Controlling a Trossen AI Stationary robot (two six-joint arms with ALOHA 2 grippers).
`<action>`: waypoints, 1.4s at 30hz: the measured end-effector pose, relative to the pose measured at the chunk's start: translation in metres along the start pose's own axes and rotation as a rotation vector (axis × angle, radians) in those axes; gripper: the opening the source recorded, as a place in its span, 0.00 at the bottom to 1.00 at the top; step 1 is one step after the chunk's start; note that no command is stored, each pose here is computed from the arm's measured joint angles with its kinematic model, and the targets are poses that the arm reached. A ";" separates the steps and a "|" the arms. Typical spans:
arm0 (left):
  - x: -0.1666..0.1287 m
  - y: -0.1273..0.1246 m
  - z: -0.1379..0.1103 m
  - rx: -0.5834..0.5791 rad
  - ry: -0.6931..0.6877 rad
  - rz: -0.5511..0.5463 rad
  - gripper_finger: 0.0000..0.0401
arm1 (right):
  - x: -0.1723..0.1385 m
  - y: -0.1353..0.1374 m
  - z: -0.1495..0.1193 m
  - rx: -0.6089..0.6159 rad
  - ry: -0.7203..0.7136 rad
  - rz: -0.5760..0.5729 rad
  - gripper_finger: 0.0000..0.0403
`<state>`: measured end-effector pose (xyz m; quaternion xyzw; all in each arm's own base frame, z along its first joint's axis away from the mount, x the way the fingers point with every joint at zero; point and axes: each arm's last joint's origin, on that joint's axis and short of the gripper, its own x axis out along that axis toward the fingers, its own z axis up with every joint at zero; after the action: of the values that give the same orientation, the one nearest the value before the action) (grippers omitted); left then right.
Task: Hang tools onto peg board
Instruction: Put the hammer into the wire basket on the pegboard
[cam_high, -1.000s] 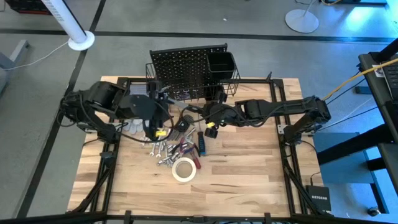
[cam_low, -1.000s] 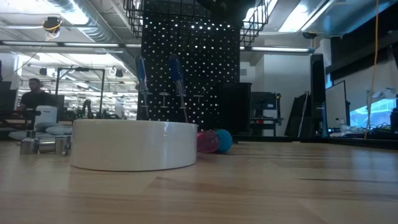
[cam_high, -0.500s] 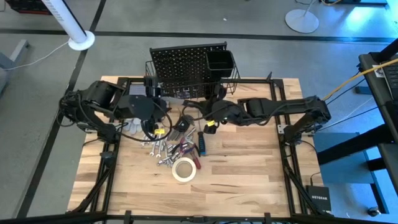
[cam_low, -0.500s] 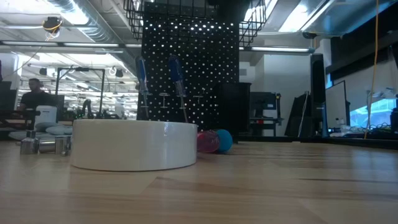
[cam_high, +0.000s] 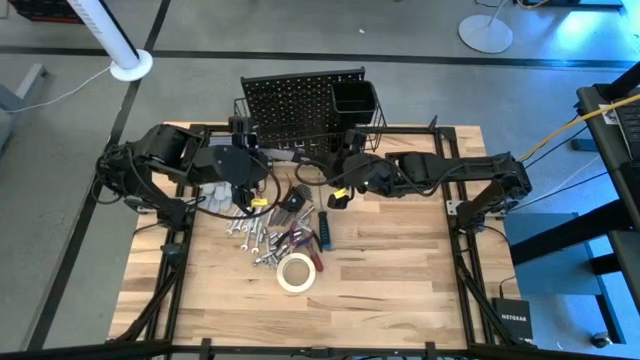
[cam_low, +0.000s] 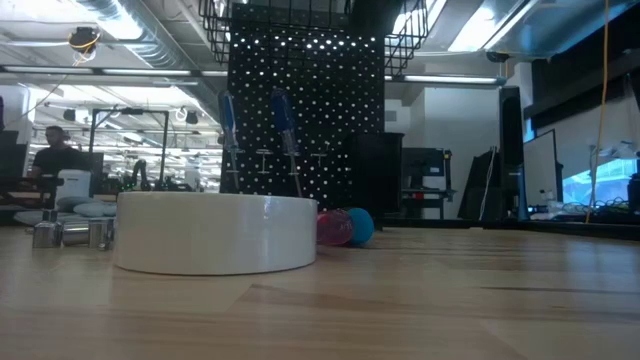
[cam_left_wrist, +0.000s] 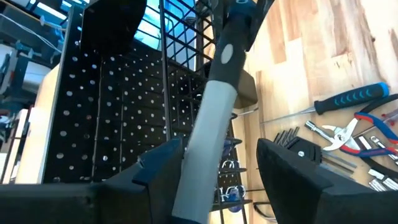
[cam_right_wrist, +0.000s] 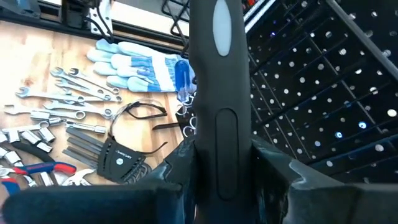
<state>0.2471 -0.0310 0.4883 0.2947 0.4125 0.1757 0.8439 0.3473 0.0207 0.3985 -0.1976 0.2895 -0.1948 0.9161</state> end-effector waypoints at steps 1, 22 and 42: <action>0.000 0.000 0.000 0.005 0.001 0.002 0.47 | 0.000 0.000 0.001 -0.005 -0.005 0.000 0.27; 0.005 0.003 -0.007 0.013 0.060 -0.042 0.40 | -0.006 0.006 0.008 -0.108 -0.066 -0.006 0.27; 0.003 0.001 -0.007 0.049 0.047 -0.073 0.17 | -0.010 0.006 0.011 -0.121 -0.093 -0.004 0.28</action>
<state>0.2436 -0.0262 0.4836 0.2957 0.4468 0.1414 0.8324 0.3481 0.0336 0.4084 -0.2618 0.2573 -0.1692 0.9147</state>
